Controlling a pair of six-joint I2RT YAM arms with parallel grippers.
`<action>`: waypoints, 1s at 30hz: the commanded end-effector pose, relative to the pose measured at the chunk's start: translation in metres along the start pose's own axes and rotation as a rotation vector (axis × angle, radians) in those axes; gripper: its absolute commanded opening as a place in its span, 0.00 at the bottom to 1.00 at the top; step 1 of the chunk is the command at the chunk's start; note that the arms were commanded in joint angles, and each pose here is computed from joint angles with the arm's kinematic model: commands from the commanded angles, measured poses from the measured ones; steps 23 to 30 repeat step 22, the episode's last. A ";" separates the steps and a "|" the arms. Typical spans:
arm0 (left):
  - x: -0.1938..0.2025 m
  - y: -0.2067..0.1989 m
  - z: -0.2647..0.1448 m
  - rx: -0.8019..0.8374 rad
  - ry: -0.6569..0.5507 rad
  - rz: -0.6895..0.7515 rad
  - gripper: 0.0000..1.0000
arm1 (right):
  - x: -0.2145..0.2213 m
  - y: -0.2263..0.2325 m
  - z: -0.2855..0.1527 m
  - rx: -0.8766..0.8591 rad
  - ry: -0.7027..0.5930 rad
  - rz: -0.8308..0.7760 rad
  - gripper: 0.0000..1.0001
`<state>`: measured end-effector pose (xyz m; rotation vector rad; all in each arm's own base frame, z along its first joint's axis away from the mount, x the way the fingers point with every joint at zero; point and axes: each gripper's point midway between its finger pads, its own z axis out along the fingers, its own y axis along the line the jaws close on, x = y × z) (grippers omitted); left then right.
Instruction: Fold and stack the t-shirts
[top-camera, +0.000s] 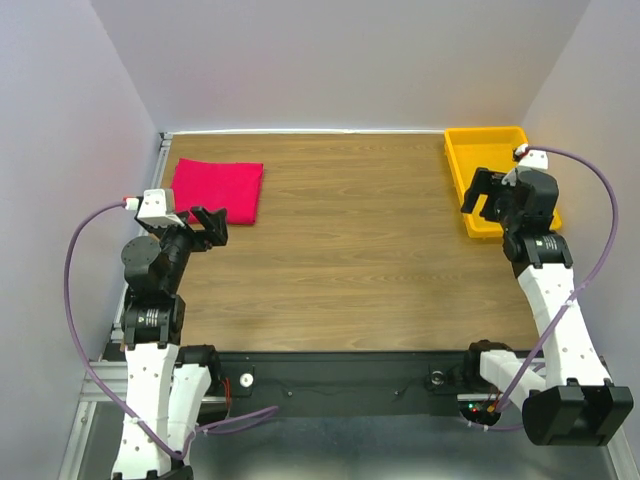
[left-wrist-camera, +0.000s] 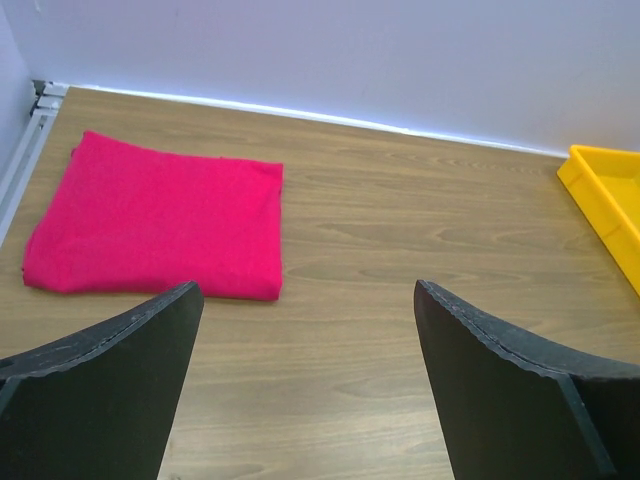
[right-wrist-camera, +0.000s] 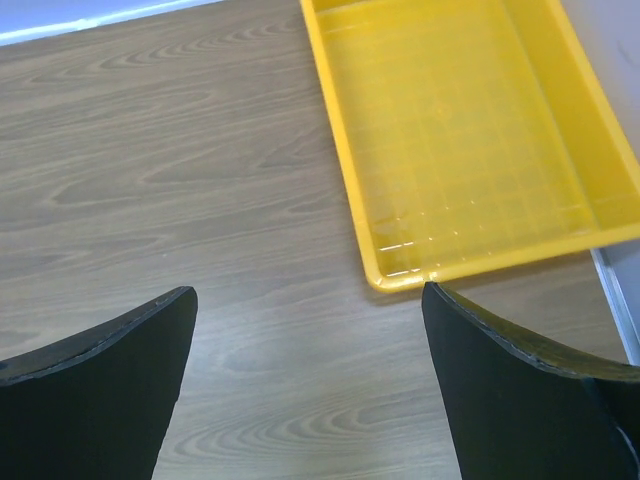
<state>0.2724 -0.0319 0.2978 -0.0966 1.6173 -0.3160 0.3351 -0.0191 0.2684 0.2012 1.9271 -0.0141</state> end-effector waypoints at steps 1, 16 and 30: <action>-0.007 -0.002 -0.002 0.003 -0.038 0.008 0.99 | -0.005 -0.014 0.003 0.088 -0.050 0.066 1.00; -0.004 0.002 0.000 -0.015 -0.030 0.008 0.99 | 0.002 -0.019 0.007 0.094 -0.050 -0.004 1.00; -0.002 0.006 0.001 -0.033 -0.027 -0.003 0.99 | 0.000 -0.019 0.007 0.093 -0.060 -0.027 1.00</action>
